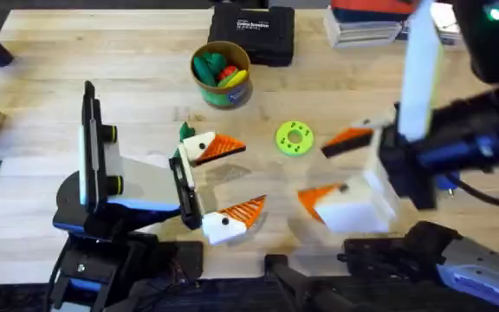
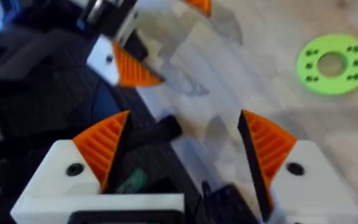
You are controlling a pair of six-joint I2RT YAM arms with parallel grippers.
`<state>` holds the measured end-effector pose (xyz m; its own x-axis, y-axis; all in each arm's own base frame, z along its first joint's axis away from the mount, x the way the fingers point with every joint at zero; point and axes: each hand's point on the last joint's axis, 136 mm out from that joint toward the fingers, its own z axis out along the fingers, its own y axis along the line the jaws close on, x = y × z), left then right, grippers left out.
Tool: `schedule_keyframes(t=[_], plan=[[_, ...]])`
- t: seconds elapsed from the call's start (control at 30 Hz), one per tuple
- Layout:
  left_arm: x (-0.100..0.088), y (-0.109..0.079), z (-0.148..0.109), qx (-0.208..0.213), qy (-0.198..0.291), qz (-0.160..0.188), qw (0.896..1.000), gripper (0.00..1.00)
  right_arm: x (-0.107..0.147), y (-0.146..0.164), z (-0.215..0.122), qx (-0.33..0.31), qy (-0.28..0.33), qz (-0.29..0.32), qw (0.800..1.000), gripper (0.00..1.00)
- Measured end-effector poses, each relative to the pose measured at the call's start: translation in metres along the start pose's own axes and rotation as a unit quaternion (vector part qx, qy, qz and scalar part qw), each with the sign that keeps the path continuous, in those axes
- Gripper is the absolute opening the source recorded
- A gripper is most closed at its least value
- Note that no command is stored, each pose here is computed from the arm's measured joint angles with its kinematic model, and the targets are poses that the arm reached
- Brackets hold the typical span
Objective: Pick up the gripper from the table and insert it into the empty holder that is missing its gripper. Then pick up a screw, insert it into the mounting hole, and use the screwdriver to tighten it. Finally, clean up the table by picking up the vegetable and placing it into the bucket.
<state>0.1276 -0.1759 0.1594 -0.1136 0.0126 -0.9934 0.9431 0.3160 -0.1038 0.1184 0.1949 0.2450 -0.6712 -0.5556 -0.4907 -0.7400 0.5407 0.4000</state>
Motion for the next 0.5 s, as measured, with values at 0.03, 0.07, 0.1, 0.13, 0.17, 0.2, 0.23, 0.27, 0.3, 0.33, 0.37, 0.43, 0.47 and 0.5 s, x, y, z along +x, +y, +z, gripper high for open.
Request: schedule_keyframes(t=[0.03, 0.07, 0.1, 0.13, 0.17, 0.2, 0.23, 0.27, 0.3, 0.33, 0.37, 0.43, 0.47, 0.5], plan=[[0.0, 0.0, 0.0, 0.0, 0.0, 0.0, 1.0, 0.91, 0.008, 0.003, -0.002, -0.005, 0.008, -0.005, 1.0, 0.993], [0.0, 0.0, 0.0, 0.0, 0.0, 0.0, 1.0, 0.89, 0.016, 0.006, -0.004, -0.011, 0.017, -0.013, 1.0, 0.993], [0.0, 0.0, 0.0, 0.0, 0.0, 0.0, 1.0, 0.85, 0.021, 0.008, -0.005, -0.015, 0.022, -0.022, 0.999, 0.993], [0.0, 0.0, 0.0, 0.0, 0.0, -0.001, 1.0, 0.73, 0.025, 0.01, -0.006, -0.019, 0.026, -0.033, 0.999, 0.993], [0.0, 0.0, 0.0, -0.001, 0.0, 0.0, 1.0, 0.584, 0.027, 0.01, -0.007, -0.022, 0.029, -0.044, 0.998, 0.993], [0.0, 0.0, 0.0, -0.001, 0.0, 0.0, 1.0, 0.407, 0.027, 0.011, -0.007, -0.024, 0.029, -0.054, 0.998, 0.993], [0.0, 0.0, 0.0, -0.001, 0.0, 0.0, 1.0, 0.262, 0.026, 0.011, -0.006, -0.025, 0.028, -0.063, 0.997, 0.993], [0.0, 0.0, 0.0, -0.001, 0.0, 0.0, 1.0, 0.094, 0.026, 0.011, -0.006, -0.026, 0.027, -0.07, 0.997, 0.993], [0.0, 0.0, 0.0, 0.0, 0.0, 0.003, 1.0, 0.029, 0.025, 0.011, -0.006, -0.027, 0.026, -0.076, 0.996, 0.993], [0.0, 0.0, 0.0, -0.001, 0.0, 0.003, 1.0, 0.011, 0.024, 0.011, -0.005, -0.027, 0.026, -0.08, 0.996, 0.993], [0.0, 0.0, 0.0, -0.001, 0.0, 0.003, 1.0, 0.006, 0.024, 0.012, -0.005, -0.029, 0.025, -0.084, 0.996, 0.993], [0.0, 0.0, 0.0, -0.001, 0.0, 0.003, 1.0, 0.005, 0.022, 0.011, -0.003, -0.031, 0.027, -0.087, 0.995, 0.993], [0.0, 0.0, 0.0, -0.001, 0.0, 0.003, 1.0, 0.005, 0.021, 0.01, -0.001, -0.032, 0.03, -0.086, 0.995, 0.993], [0.0, 0.0, 0.0, -0.001, 0.0, 0.003, 1.0, 0.005, 0.02, 0.009, 0.002, -0.034, 0.034, -0.085, 0.995, 0.993]])
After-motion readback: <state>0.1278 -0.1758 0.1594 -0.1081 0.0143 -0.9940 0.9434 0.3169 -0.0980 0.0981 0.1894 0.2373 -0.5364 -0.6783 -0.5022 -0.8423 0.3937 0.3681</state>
